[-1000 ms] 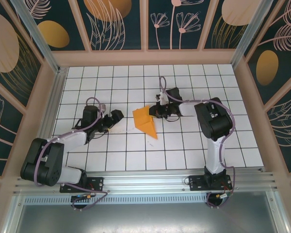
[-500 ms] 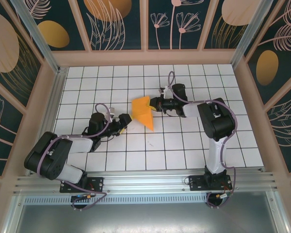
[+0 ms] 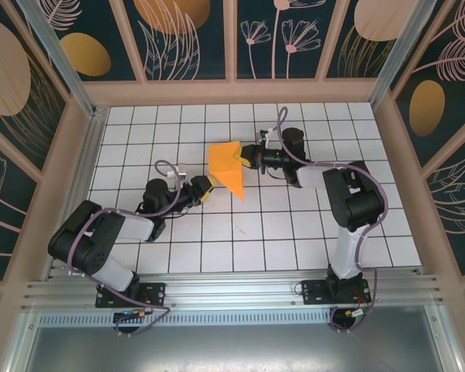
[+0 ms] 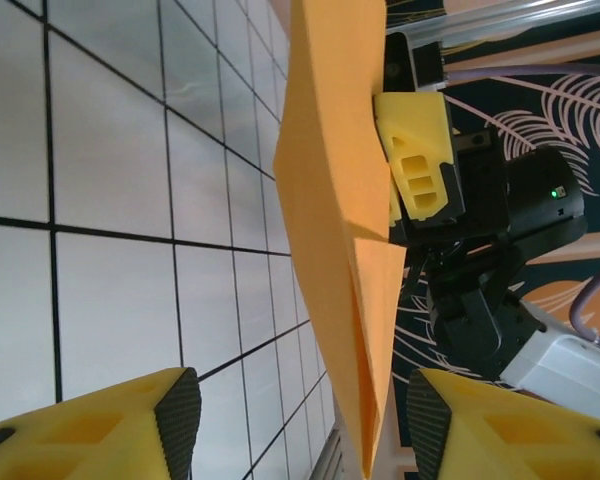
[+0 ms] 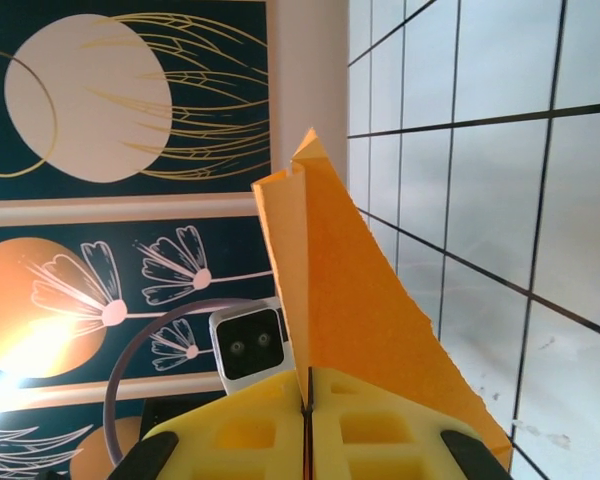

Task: Fold a paper plane with a square sheet of paper (pick it up from the middle)
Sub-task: Fold the wing for the fifth time at the center of the table.

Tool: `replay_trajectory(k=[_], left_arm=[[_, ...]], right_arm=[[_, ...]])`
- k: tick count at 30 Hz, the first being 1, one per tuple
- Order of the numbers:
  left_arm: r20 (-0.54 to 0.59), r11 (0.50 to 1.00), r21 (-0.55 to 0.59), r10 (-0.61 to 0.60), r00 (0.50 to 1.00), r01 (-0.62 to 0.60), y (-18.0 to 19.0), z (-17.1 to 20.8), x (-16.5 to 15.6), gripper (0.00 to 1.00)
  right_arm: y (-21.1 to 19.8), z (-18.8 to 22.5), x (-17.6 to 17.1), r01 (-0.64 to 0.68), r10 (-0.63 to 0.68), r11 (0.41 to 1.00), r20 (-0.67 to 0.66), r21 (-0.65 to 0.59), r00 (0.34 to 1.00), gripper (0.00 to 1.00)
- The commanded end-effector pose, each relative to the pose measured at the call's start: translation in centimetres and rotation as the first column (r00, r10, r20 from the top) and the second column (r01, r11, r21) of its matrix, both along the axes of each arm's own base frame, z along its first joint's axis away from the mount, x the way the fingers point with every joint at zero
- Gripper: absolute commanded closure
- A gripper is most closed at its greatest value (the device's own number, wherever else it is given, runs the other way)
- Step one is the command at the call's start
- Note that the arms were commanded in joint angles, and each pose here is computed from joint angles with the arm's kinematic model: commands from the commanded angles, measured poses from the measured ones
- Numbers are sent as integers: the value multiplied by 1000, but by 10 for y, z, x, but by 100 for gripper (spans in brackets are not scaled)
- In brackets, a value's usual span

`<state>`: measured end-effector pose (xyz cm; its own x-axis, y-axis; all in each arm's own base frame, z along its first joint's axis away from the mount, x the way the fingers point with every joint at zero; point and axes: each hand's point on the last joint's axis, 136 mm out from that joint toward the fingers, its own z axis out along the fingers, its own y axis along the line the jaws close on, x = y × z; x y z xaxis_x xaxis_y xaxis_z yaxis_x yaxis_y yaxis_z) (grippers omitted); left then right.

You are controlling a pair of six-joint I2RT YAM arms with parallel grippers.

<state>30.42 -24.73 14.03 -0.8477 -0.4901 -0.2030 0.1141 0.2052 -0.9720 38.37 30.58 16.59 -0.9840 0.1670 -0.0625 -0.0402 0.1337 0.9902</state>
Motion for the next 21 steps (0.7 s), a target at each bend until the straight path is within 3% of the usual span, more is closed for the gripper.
replay_trajectory(k=[1, 12, 21], left_arm=[[107, 997, -79, -7, 994, 16, -6, 34, 6, 46], [97, 997, -78, -8, 995, 16, -8, 29, 11, 64], [51, 999, -40, 2, 999, 0, -8, 13, 13, 92]], right_arm=[[-2, 24, -8, -24, 22, 999, 47, 42, 999, 89], [0, 21, -15, -39, 37, 998, 38, 48, 999, 89], [1, 7, -18, -40, 40, 999, 19, 19, 999, 88]])
